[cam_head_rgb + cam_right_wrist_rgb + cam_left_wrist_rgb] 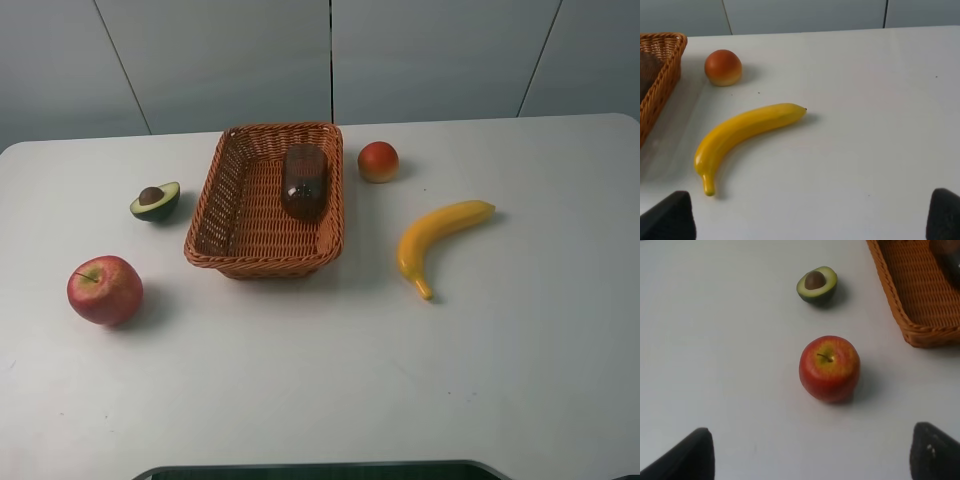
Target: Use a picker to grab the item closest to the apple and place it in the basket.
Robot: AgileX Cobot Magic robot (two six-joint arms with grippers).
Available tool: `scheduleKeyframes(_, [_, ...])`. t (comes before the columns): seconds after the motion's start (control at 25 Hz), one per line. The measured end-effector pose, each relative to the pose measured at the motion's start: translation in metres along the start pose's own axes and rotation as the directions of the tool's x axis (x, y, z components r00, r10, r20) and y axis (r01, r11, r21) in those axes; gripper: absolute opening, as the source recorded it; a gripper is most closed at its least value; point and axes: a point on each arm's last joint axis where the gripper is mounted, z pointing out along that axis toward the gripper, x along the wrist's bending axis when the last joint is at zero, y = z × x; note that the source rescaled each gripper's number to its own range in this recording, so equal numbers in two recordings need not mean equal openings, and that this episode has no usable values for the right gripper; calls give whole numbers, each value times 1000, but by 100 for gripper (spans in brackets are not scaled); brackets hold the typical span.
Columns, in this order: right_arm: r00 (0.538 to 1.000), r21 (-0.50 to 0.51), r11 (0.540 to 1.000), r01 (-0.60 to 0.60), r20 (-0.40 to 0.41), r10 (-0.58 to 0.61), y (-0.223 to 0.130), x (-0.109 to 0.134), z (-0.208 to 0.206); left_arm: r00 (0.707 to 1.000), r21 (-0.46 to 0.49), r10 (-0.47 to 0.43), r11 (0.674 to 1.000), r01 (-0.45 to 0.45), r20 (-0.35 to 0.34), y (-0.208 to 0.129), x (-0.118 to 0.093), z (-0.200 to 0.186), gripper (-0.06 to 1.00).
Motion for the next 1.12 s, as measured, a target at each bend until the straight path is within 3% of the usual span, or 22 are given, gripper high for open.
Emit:
scheduleKeyframes(0.6, [1000,0,1000,0,0,0,0,0,0,1000,1,-4,1000,4,12,0,-1,0,100])
scheduleKeyframes(0.88, [1000,0,1000,0,0,0,0,0,0,1000,-125,-5,992,9,30,11,-3,1,100])
scheduleKeyframes(1.12, [1000,0,1000,0,0,0,0,0,0,1000,-88,-2,996,4,26,5,-3,11,100])
